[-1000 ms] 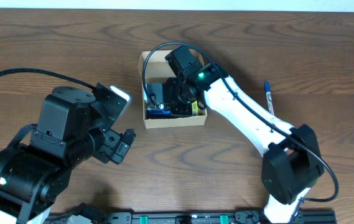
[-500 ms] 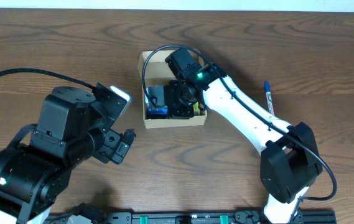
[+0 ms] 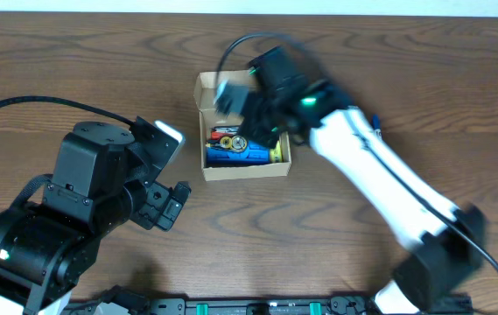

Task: Pack container
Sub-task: 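Carry the black marker into the box and release it, then grasp the blue marker with the right gripper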

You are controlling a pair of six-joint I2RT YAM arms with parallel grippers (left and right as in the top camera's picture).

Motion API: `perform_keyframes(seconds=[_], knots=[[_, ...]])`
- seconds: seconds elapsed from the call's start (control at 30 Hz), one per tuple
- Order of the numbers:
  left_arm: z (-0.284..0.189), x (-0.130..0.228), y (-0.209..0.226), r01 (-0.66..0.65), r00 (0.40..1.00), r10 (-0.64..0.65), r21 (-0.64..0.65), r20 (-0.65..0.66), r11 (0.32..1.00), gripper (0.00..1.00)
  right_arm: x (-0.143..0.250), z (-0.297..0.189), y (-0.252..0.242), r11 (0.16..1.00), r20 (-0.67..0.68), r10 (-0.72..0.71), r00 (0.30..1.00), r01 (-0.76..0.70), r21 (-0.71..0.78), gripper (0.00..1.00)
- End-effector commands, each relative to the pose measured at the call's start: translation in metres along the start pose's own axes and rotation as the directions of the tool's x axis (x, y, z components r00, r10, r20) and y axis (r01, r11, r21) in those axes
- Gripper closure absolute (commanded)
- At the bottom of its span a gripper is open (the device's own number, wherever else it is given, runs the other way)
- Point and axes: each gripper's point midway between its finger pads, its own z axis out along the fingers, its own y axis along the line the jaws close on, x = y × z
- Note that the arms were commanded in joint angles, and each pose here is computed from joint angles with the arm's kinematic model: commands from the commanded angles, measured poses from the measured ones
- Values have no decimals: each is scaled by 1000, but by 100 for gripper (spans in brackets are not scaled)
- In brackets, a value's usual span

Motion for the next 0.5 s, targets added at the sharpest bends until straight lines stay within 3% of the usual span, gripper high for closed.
perform_keyframes(seconds=[0.0,0.07,0.2,0.3,0.47], knots=[[0,1,-1,-7,1000,7,8,-1,1000,5,7,-67,-67,925,90,252,964,-267,271,44],[0,1,-1,-7,1000,7,9,-1,1000,5,26,-87,-93,854,118,367,922,-385,351,43],[0,1,-1,-7,1000,7,8,-1,1000,5,87,-111,-132,662,145,621,770,-615,429,32],[0,1,-1,-7,1000,7,8,-1,1000,5,138,-115,-146,549,117,741,662,-697,461,1],[0,1,-1,-7,1000,7,8,-1,1000,5,216,-99,-153,408,58,863,502,-760,507,1]])
